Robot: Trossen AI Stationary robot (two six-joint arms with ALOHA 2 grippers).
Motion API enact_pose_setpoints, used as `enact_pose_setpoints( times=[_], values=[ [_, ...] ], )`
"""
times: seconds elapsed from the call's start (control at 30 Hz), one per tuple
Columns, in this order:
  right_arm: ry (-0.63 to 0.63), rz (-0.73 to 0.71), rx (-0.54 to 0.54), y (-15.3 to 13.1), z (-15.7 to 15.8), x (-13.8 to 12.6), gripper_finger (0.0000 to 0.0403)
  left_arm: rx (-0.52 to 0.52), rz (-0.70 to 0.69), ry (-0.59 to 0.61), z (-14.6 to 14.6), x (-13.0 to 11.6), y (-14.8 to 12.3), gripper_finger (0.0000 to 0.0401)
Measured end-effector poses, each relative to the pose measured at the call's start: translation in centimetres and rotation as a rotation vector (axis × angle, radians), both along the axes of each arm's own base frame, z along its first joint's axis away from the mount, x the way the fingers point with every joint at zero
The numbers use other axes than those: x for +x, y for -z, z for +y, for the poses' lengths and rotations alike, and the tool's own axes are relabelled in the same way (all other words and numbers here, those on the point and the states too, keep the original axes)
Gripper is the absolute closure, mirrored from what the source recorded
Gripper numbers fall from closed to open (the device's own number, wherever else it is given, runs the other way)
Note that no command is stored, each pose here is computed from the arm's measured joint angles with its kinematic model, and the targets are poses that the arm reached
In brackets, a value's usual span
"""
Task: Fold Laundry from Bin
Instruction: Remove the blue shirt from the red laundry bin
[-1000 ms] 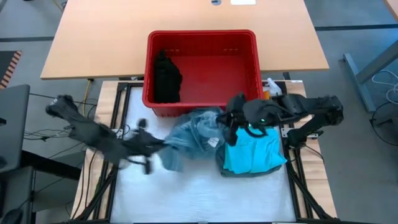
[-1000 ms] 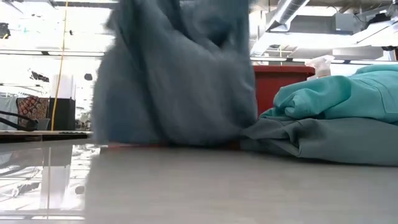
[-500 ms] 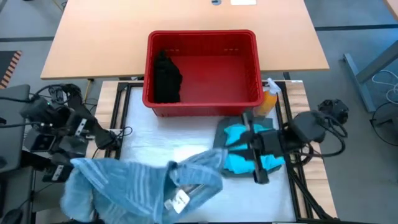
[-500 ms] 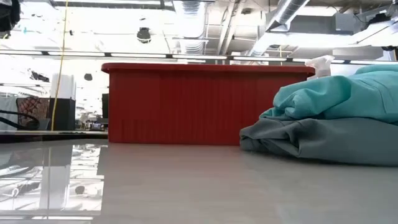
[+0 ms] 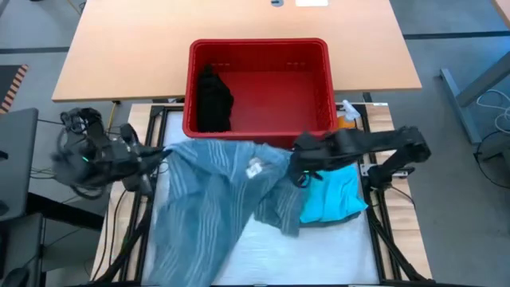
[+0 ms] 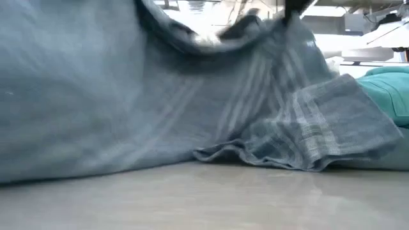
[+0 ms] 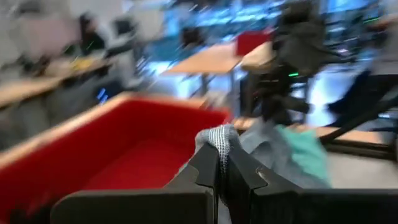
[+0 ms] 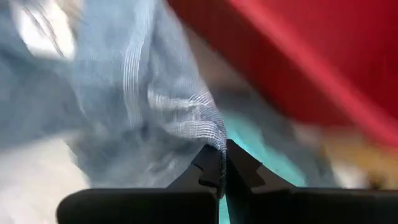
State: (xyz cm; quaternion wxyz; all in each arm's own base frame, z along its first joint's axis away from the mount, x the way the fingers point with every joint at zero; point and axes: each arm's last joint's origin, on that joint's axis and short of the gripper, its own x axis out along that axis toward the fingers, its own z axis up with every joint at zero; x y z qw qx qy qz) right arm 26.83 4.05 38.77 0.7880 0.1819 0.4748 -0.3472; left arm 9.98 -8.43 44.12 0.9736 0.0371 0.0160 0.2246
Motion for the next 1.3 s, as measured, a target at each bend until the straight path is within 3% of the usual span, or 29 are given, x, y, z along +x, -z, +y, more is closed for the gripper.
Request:
enact_pose_setpoints(
  times=[0.1, 0.27, 0.37, 0.53, 0.67, 0.87, 1.07, 1.17, 1.3],
  values=[
    [0.043, 0.157, 0.088, 3.3, -0.8, 0.6, 0.0375, -0.102, 0.029, -0.047, 1.0, -0.2, 2.5, 0.0401],
    [-0.09, 0.246, 0.288, 7.4, -0.5, 2.4, 0.0375, -0.267, 0.099, -0.149, 2.2, -0.1, 6.6, 0.0401],
    [-0.162, 0.249, 0.35, 8.4, -0.2, 3.2, 0.0375, -0.348, 0.164, -0.165, 2.2, 0.2, 8.9, 0.0401],
    [-0.281, 0.111, 0.381, 8.0, 0.3, 4.4, 0.0374, -0.422, 0.235, -0.171, 1.6, 1.0, 12.4, 0.0401],
    [-0.33, -0.007, 0.37, 6.6, 0.1, 4.7, 0.0374, -0.461, 0.236, -0.166, 1.3, 1.2, 13.7, 0.0401],
    [-0.342, -0.101, 0.354, 5.1, -0.6, 5.2, 0.0374, -0.523, 0.453, -0.117, 1.4, 1.0, 15.0, 0.0401],
    [-0.336, -0.214, 0.343, 4.7, -1.3, 6.4, 0.0374, -0.58, 0.6, -0.227, 2.3, 0.1, 15.8, 0.0398],
    [-0.344, -0.252, 0.337, 4.6, -1.3, 6.8, 0.0374, -0.583, 0.649, -0.182, 2.1, 0.2, 15.8, 0.0374],
    [-0.347, -0.263, 0.334, 4.5, -1.2, 6.8, 0.0374, -0.612, 0.724, -0.159, 2.0, 0.3, 16.0, 0.0313]
  ],
)
